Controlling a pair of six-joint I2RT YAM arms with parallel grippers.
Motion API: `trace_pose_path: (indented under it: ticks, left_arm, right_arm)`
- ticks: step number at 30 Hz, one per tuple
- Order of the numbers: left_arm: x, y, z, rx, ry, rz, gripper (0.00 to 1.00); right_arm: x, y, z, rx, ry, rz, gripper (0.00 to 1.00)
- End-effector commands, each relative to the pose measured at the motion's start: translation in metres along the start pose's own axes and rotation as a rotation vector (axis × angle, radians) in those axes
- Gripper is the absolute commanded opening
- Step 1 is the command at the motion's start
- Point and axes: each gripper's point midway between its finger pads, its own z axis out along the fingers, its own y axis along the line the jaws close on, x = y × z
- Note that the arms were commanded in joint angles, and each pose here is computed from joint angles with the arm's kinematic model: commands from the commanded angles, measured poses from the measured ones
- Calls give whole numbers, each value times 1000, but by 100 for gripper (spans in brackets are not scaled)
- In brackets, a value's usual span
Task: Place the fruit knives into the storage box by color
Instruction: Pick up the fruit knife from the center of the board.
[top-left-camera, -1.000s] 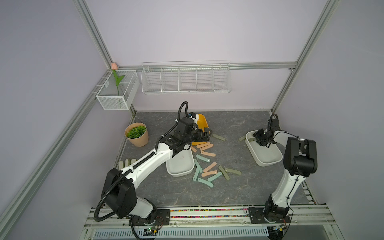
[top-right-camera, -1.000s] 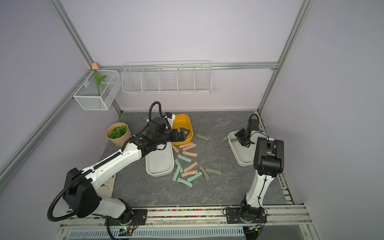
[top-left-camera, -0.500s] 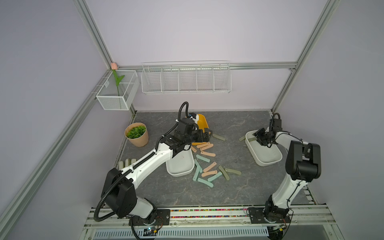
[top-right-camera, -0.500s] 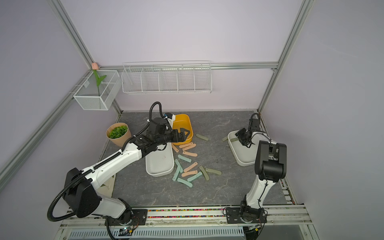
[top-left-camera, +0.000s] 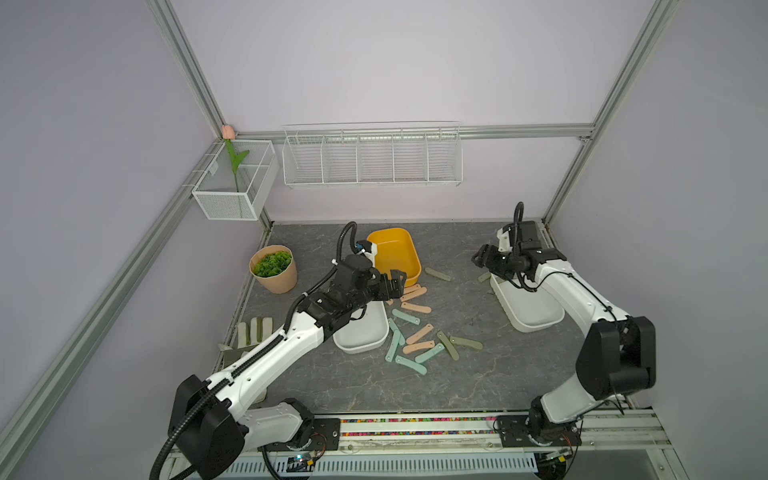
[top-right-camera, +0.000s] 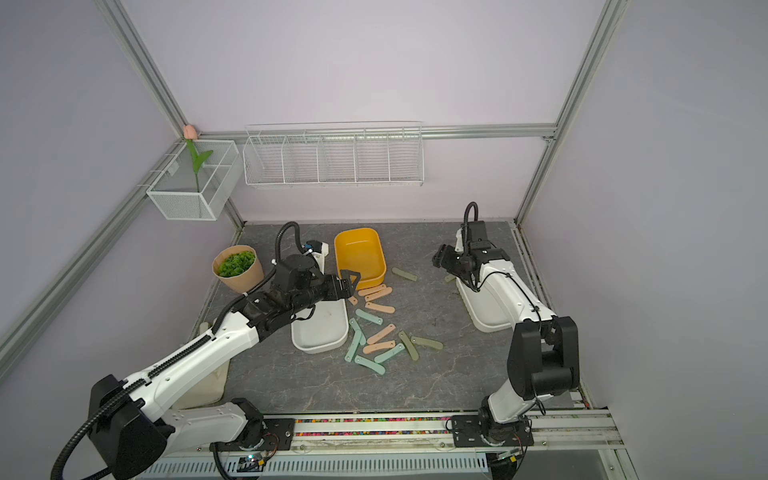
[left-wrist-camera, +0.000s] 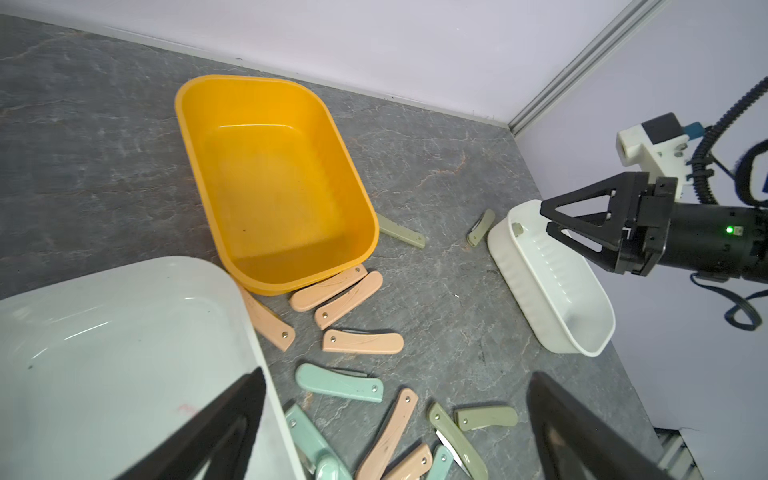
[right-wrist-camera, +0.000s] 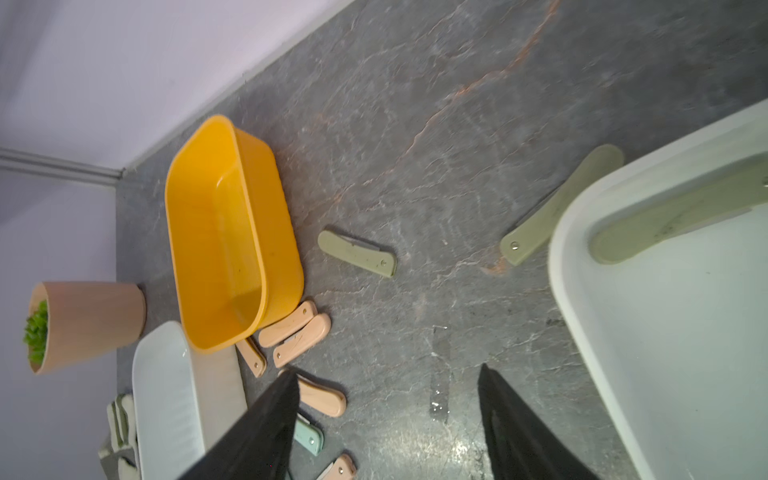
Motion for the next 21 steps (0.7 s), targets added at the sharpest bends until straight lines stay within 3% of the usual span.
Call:
trace_pose_path:
  ticks: [1, 7, 21]
  left_arm:
    - [-1, 17, -13, -64, -23, 3, 99]
    - [-7, 28, -23, -71, -50, -8, 99]
    - [-9, 24, -9, -33, -31, -18, 99]
  right_arm:
    - [19, 7, 25, 73, 111, -154, 78]
    - [26, 21, 70, 116, 214, -258, 81]
    - [29, 31, 153, 91, 328, -254, 82]
